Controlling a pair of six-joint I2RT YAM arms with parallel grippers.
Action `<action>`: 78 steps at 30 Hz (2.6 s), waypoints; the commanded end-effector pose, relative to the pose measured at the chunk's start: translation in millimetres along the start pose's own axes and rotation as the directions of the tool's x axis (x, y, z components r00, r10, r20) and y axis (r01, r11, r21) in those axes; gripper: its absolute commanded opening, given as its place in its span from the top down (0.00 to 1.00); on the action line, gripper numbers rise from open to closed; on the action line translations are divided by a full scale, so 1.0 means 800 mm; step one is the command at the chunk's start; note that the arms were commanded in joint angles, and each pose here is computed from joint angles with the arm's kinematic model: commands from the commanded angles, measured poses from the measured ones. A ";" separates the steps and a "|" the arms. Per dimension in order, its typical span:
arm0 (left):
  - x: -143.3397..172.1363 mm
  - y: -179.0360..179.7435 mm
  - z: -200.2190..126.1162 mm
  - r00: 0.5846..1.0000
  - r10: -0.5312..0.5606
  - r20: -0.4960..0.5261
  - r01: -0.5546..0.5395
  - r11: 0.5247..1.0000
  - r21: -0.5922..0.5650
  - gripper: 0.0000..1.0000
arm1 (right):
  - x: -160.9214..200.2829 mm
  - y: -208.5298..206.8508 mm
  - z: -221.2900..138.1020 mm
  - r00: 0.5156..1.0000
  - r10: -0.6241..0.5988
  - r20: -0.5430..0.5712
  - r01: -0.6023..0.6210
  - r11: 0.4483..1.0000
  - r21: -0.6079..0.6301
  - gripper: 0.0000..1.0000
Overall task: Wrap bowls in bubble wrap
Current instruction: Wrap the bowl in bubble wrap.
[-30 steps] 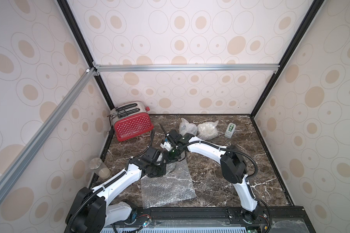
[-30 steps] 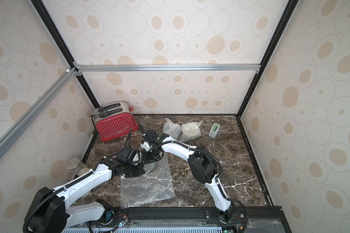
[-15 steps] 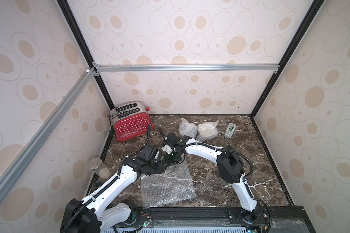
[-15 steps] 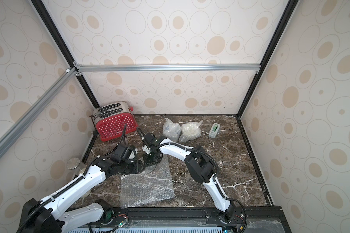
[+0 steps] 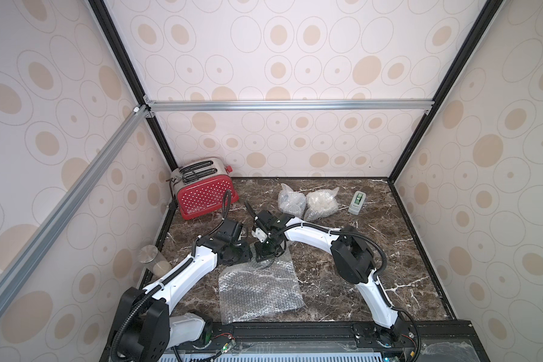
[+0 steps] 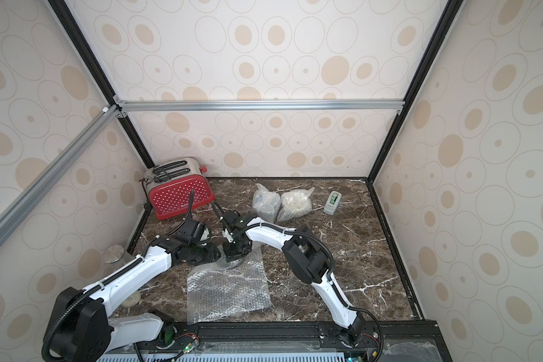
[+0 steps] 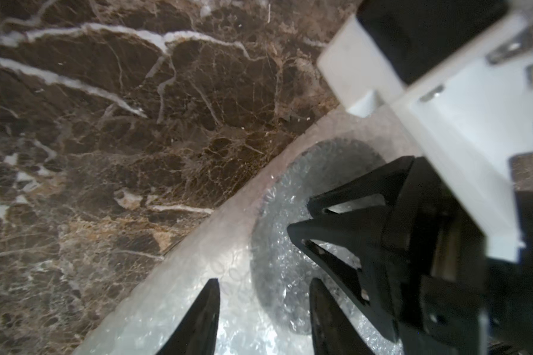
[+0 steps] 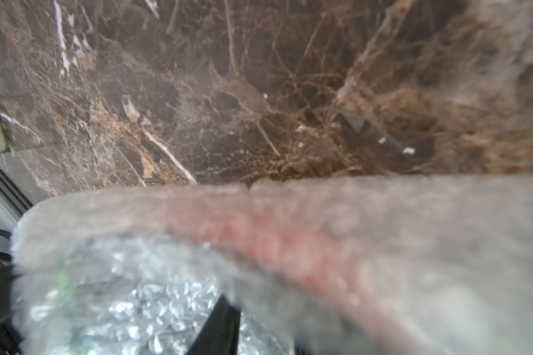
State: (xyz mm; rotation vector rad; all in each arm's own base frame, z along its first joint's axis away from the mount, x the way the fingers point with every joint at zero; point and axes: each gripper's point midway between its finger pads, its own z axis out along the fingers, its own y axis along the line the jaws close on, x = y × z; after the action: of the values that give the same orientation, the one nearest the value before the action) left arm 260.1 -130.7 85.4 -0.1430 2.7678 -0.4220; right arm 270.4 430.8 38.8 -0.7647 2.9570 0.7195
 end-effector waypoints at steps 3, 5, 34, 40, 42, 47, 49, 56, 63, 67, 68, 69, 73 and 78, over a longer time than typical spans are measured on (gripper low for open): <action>-0.023 -0.001 0.017 0.997 0.076 0.014 -0.075 0.996 -0.038 0.52 | 0.008 -0.006 -0.004 1.000 0.006 -0.006 -0.005 0.999 0.032 0.69; -0.023 -0.001 0.026 0.997 0.081 -0.006 -0.081 0.996 -0.040 0.50 | 0.009 -0.006 -0.003 1.000 0.008 -0.009 -0.008 1.000 0.028 0.69; -0.010 0.017 0.032 0.993 0.115 -0.025 -0.118 0.979 -0.169 0.74 | -0.022 -0.121 -0.196 0.872 0.336 0.357 -0.280 0.939 -0.200 0.60; -0.009 0.011 0.037 0.991 0.127 -0.039 -0.132 0.977 -0.170 0.74 | -0.017 -0.170 -0.169 0.832 0.459 0.313 -0.377 0.880 -0.287 0.57; -0.009 0.011 0.037 0.992 0.124 -0.037 -0.129 0.977 -0.171 0.74 | -0.021 -0.173 -0.156 0.831 0.469 0.299 -0.383 0.873 -0.303 0.55; -0.009 0.012 0.034 0.992 0.124 -0.035 -0.129 0.976 -0.175 0.74 | -0.030 -0.188 -0.127 0.824 0.495 0.277 -0.414 0.859 -0.303 0.52; -0.008 0.012 0.033 0.992 0.123 -0.035 -0.128 0.976 -0.176 0.74 | -0.034 -0.189 -0.118 0.822 0.506 0.261 -0.419 0.848 -0.324 0.52; -0.007 0.014 0.032 0.992 0.121 -0.032 -0.124 0.976 -0.180 0.74 | -0.043 -0.186 -0.105 0.811 0.533 0.240 -0.427 0.820 -0.381 0.59; -0.005 0.012 0.036 0.992 0.118 -0.037 -0.123 0.978 -0.170 0.74 | -0.051 -0.176 -0.111 0.805 0.535 0.254 -0.403 0.809 -0.428 0.72; -0.005 0.013 0.034 0.992 0.118 -0.033 -0.122 0.978 -0.171 0.74 | -0.052 -0.167 -0.120 0.809 0.529 0.259 -0.386 0.808 -0.446 0.87; -0.004 0.013 0.034 0.993 0.116 -0.031 -0.120 0.978 -0.171 0.74 | -0.050 -0.164 -0.124 0.811 0.524 0.260 -0.380 0.809 -0.448 0.90; -0.005 0.013 0.033 0.993 0.113 -0.027 -0.116 0.978 -0.172 0.74 | -0.048 -0.160 -0.128 0.815 0.519 0.258 -0.373 0.811 -0.450 0.91; -0.005 0.012 0.033 0.994 0.104 -0.023 -0.107 0.980 -0.170 0.74 | -0.032 -0.133 -0.143 0.844 0.477 0.243 -0.338 0.827 -0.450 0.94; -0.007 0.007 0.037 0.994 0.105 -0.018 -0.107 0.980 -0.166 0.74 | -0.012 -0.075 -0.164 0.893 0.395 0.217 -0.260 0.846 -0.466 0.96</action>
State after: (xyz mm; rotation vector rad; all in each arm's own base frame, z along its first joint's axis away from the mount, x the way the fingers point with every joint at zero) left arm 271.3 -128.8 51.7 -0.0224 2.8216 -0.1660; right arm 346.7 317.0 104.0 0.0161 2.6952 1.3326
